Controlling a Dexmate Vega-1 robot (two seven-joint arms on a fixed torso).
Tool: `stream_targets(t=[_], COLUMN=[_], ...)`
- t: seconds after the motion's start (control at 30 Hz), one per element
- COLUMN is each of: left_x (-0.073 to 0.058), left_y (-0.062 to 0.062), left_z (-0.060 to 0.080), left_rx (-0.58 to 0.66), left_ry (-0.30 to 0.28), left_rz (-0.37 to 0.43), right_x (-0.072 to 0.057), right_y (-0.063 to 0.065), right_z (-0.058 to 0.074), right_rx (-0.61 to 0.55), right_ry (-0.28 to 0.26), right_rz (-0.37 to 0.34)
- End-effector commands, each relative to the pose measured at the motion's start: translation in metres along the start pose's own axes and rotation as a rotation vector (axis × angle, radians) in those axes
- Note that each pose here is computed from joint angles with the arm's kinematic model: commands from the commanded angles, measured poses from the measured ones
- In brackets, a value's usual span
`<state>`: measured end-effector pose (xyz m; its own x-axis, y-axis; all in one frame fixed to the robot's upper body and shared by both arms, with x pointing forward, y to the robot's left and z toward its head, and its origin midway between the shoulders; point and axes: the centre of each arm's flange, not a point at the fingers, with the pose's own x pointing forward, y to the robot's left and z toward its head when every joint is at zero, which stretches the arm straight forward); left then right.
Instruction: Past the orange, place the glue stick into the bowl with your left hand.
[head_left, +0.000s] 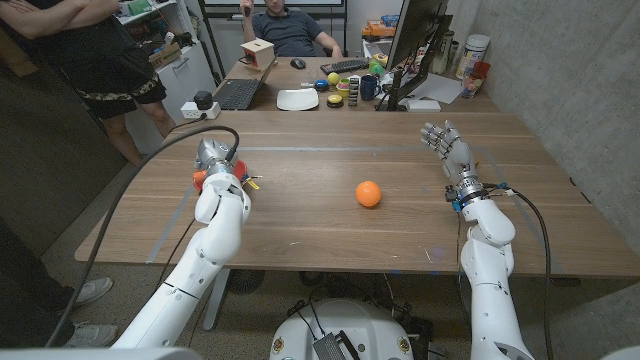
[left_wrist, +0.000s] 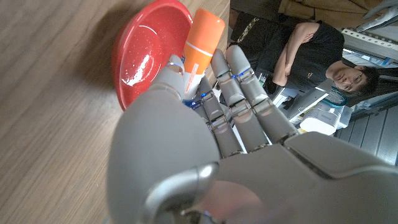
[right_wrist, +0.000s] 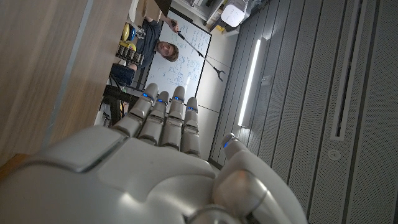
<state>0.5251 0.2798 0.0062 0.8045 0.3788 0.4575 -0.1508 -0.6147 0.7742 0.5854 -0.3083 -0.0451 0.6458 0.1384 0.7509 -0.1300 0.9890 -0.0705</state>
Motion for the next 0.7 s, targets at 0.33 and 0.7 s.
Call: stream_targets(t=[0.33,0.7], left_x=[0.037,0.039], left_y=[-0.038,-0.037], left_z=[-0.031,-0.01], left_rx=[-0.12,-0.079], left_ry=[0.053,0.015], left_rz=[0.046,0.099], right_x=[0.006,0.007], right_y=[0.011,0.009], right_z=[0.011,0.011], right_rx=[-0.03,-0.029], right_ry=[-0.03,-0.04], right_rz=[0.008,0.009])
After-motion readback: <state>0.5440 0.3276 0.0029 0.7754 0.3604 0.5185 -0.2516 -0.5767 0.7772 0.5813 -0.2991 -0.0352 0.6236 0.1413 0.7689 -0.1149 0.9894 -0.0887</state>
